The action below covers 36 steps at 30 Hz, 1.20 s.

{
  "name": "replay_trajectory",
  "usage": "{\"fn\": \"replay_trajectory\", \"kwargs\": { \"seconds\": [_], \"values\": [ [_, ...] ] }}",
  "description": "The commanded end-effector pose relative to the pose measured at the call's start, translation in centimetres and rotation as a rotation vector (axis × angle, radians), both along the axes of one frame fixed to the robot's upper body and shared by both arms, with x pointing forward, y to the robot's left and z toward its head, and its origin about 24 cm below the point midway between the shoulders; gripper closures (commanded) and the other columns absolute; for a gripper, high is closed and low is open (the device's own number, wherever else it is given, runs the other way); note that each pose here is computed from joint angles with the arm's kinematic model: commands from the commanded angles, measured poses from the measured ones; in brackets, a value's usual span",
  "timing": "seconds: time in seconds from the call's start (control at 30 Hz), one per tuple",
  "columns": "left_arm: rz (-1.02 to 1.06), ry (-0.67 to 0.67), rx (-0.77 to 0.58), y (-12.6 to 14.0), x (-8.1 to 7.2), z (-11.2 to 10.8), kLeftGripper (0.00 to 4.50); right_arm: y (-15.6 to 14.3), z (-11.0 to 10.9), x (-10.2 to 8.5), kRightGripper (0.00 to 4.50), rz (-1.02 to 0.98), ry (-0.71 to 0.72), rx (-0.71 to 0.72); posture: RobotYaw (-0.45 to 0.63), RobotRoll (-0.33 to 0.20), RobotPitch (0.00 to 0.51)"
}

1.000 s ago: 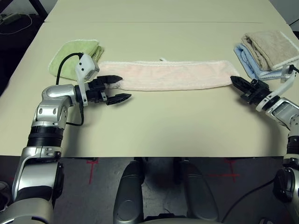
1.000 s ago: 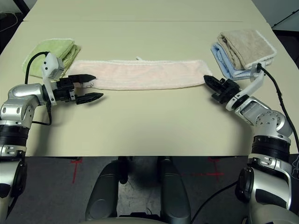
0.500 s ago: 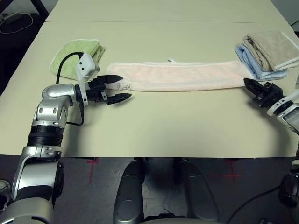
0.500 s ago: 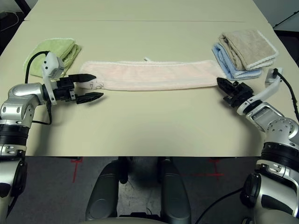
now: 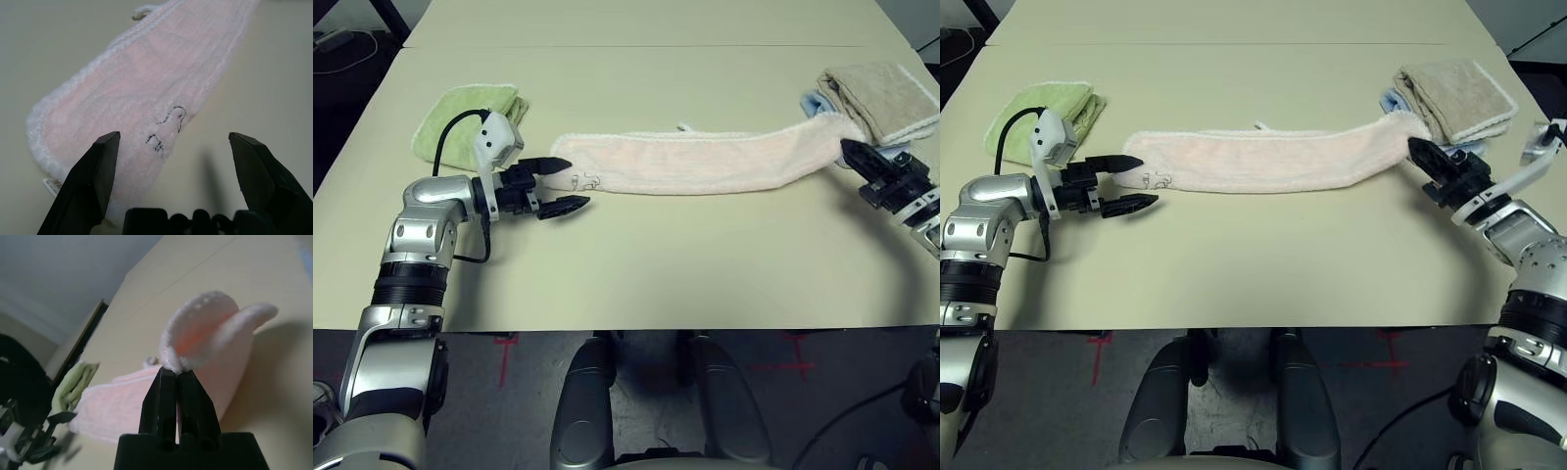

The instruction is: Fold the towel and set it aside.

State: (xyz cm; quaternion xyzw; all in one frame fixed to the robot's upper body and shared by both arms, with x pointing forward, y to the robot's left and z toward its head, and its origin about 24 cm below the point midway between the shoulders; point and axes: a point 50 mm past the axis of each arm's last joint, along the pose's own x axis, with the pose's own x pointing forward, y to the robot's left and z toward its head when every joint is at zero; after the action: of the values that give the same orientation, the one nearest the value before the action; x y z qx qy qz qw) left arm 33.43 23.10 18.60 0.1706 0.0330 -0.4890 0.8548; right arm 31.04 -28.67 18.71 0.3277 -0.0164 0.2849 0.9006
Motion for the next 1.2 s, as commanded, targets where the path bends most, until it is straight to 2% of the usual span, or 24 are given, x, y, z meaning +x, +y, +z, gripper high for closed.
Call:
{"fn": "replay_trajectory", "kwargs": {
  "seconds": [0.03, 0.43, 0.57, 0.67, 1.03, 1.2],
  "values": [
    [0.013, 0.011, 0.012, 0.3, -0.1, -0.5, 0.00, 1.2, 1.1, 0.0, 4.46, 0.107, -0.036, -0.068, 0.00, 0.000, 0.233],
    [0.023, 0.004, 0.013, 0.5, -0.2, -0.4, 0.00, 5.3, 1.9, 1.4, 4.46, 0.296, -0.079, -0.227, 0.01, 0.000, 0.224],
    [0.021, 0.001, 0.013, 0.3, -0.1, -0.3, 0.00, 7.4, 1.5, 2.1, 4.46, 0.342, -0.104, -0.358, 0.01, 0.000, 0.224],
    [0.020, -0.001, 0.013, 0.3, 0.0, -0.3, 0.00, 8.5, 1.4, 2.5, 4.46, 0.372, -0.109, -0.398, 0.02, 0.000, 0.225],
    [0.024, -0.004, 0.020, 0.5, -0.1, -0.2, 0.00, 10.1, 0.5, 2.8, 4.46, 0.430, -0.077, -0.515, 0.02, 0.000, 0.231],
    [0.021, -0.006, 0.019, 0.3, 0.0, -0.2, 0.00, 10.8, -0.9, 2.8, 4.46, 0.454, -0.023, -0.562, 0.02, 0.000, 0.234]
  ]
}}
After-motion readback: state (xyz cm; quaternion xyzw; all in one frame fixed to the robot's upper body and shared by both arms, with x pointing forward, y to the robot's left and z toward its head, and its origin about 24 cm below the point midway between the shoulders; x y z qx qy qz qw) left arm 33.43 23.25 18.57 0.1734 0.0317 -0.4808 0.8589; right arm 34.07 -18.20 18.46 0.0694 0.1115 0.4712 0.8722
